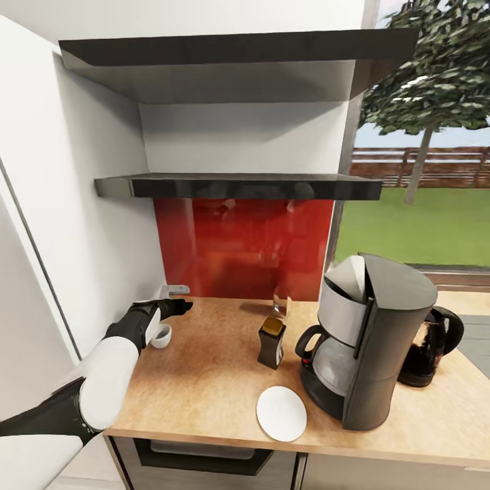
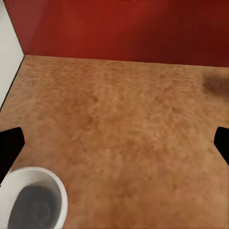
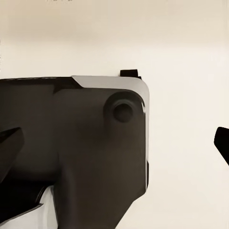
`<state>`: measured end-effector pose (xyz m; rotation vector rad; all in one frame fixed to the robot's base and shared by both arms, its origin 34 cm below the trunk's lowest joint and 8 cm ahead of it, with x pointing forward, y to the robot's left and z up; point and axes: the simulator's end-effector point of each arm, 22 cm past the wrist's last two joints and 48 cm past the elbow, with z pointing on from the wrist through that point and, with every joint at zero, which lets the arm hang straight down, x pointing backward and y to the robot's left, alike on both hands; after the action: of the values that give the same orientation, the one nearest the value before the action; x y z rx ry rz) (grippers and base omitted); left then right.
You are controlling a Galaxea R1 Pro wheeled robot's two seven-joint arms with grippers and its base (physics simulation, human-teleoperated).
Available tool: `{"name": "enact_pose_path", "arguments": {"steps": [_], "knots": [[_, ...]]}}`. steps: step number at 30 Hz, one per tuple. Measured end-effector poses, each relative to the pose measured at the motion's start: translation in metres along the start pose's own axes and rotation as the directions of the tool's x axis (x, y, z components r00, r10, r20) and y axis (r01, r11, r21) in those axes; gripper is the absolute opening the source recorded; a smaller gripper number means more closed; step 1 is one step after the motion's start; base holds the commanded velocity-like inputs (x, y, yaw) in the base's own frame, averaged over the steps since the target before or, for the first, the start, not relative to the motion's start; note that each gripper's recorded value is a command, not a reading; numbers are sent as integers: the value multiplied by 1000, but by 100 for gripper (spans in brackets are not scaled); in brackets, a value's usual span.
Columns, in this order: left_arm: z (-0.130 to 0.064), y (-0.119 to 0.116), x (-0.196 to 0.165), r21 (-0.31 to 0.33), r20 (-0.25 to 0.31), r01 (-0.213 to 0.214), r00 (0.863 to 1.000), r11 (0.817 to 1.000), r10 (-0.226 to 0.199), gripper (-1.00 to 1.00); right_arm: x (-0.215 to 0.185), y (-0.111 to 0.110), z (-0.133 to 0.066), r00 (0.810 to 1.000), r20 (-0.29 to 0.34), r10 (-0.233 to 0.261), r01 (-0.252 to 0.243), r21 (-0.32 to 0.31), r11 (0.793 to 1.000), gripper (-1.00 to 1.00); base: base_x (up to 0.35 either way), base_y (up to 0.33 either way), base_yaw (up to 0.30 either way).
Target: Set up a coffee station on the kitchen countertop: keep the coffee maker on the countertop, move the bottle of coffee from the kitchen shelf to the counter next to the coffee maker, place a paper coffee filter on top of the coffee maker, put the saucer next to the coffee maker with the coffee cup on the saucer, and place the electric kettle next to the coffee maker.
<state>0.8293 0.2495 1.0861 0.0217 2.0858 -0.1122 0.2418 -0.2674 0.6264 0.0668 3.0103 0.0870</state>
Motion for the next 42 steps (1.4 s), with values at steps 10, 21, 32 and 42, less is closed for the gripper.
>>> {"name": "enact_pose_path", "arguments": {"steps": [10,21,32,42], "knots": [[2,11,41,-17,-49,4,999,1000,-4,100,0,0,0,1000,-1,0,0,0,1000,100,31,0,0],[1,30,89,-41,-111,6,994,999,-11,100,1,0,0,1000,-1,-2,2,0,1000,100,11,0,0],[0,31,100,-42,-125,6,992,999,-11,100,1,0,0,1000,-2,-2,2,0,1000,100,121,0,0],[-2,34,129,-48,-161,8,987,999,-16,100,1,0,0,1000,-2,-2,2,0,1000,100,2,0,0]]}}
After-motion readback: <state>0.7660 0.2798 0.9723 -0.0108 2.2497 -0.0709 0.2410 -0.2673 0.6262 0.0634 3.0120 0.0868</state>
